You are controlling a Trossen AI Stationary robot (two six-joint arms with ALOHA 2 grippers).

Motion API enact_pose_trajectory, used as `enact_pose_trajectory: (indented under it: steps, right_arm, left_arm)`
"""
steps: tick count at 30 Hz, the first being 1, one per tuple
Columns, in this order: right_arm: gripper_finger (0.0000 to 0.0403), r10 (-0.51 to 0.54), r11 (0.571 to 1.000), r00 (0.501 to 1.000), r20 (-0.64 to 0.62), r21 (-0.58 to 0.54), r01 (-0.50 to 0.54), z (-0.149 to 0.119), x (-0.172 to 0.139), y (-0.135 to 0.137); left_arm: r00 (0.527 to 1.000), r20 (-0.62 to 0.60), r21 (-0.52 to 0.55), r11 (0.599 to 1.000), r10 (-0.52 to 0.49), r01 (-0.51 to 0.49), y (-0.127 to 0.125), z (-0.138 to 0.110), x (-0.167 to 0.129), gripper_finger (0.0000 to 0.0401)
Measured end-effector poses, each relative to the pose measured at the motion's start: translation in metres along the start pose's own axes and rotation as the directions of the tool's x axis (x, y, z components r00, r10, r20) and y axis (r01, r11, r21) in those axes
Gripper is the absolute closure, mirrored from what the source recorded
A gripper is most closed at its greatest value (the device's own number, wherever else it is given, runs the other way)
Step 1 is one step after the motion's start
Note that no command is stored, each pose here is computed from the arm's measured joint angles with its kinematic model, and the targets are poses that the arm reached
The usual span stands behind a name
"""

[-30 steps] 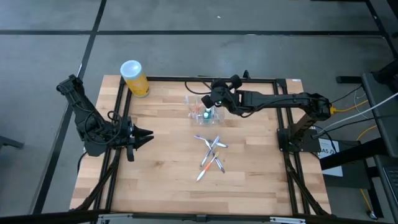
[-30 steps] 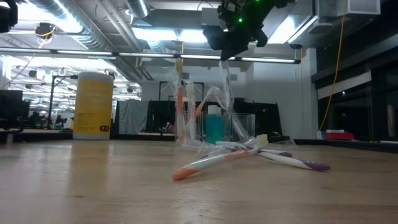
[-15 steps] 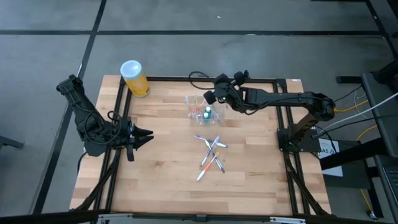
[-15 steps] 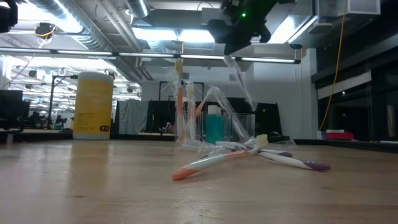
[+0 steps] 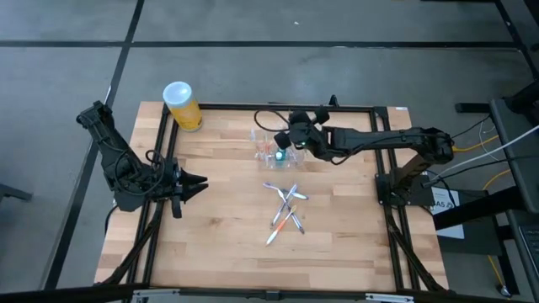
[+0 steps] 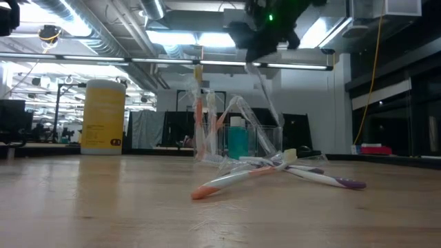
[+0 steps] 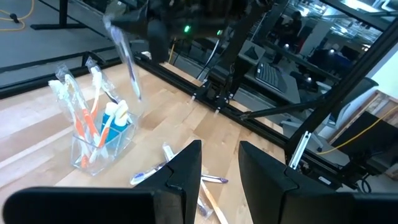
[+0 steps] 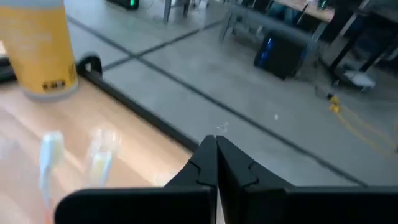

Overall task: Pick & Place toothbrushing station
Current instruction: Put the violet toothbrush into the transparent organizer

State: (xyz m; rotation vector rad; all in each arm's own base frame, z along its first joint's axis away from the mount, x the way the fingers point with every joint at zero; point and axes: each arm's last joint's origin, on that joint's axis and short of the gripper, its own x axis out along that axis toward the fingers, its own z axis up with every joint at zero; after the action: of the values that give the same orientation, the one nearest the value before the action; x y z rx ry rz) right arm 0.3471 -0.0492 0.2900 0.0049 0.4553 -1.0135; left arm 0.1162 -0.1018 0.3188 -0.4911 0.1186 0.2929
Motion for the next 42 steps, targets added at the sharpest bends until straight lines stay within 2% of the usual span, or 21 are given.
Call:
enact_pose_trajectory:
  steps: [4, 10, 19, 23, 27, 31, 37, 42]
  right_arm:
    - [0.0403, -0.020, 1.000, 0.999, 0.034, -0.004, 0.020, 0.014, -0.004, -0.005]
    - [0.0403, -0.004, 1.000, 1.000, 0.003, 0.000, 0.004, 0.010, 0.001, -0.005]
    - [0.0403, 0.010, 0.999, 0.995, -0.094, 0.042, -0.006, -0.033, 0.014, -0.003]
    - [0.0403, 0.080, 0.994, 0.989, -0.127, 0.088, -0.069, -0.046, 0.017, -0.001]
    - [0.0397, 0.167, 0.975, 0.980, -0.109, 0.166, -0.147, -0.062, 0.023, 0.002]
    - [0.0366, 0.198, 0.961, 0.979, -0.051, 0.205, -0.184, -0.045, 0.015, 0.000]
    - [0.0296, 0.168, 0.962, 0.986, 0.019, 0.215, -0.169, -0.019, 0.008, -0.014]
    - [0.0249, 0.231, 0.946, 0.972, 0.031, 0.227, -0.232, -0.011, 0.000, -0.021]
  left_arm:
    - [1.000, 0.000, 0.000, 1.000, 0.000, 0.000, 0.000, 0.000, 0.000, 0.0299]
    - [1.000, -0.002, -0.001, 1.000, -0.002, 0.002, 0.000, 0.000, 0.000, 0.0299]
    - [1.000, -0.019, -0.003, 1.000, -0.019, 0.019, -0.001, 0.000, 0.000, 0.0299]
    - [0.999, -0.027, -0.003, 1.000, -0.025, 0.025, -0.001, -0.001, 0.000, 0.0299]
    - [0.999, -0.027, -0.003, 1.000, -0.026, 0.026, -0.001, -0.001, 0.000, 0.0299]
    - [0.998, -0.041, -0.005, 0.999, -0.038, 0.038, -0.002, -0.001, 0.000, 0.0299]
    - [0.998, -0.040, -0.007, 0.999, -0.039, 0.039, -0.002, -0.001, 0.000, 0.0299]
    - [0.998, -0.043, -0.002, 0.999, -0.038, 0.038, -0.003, -0.003, 0.001, 0.0299]
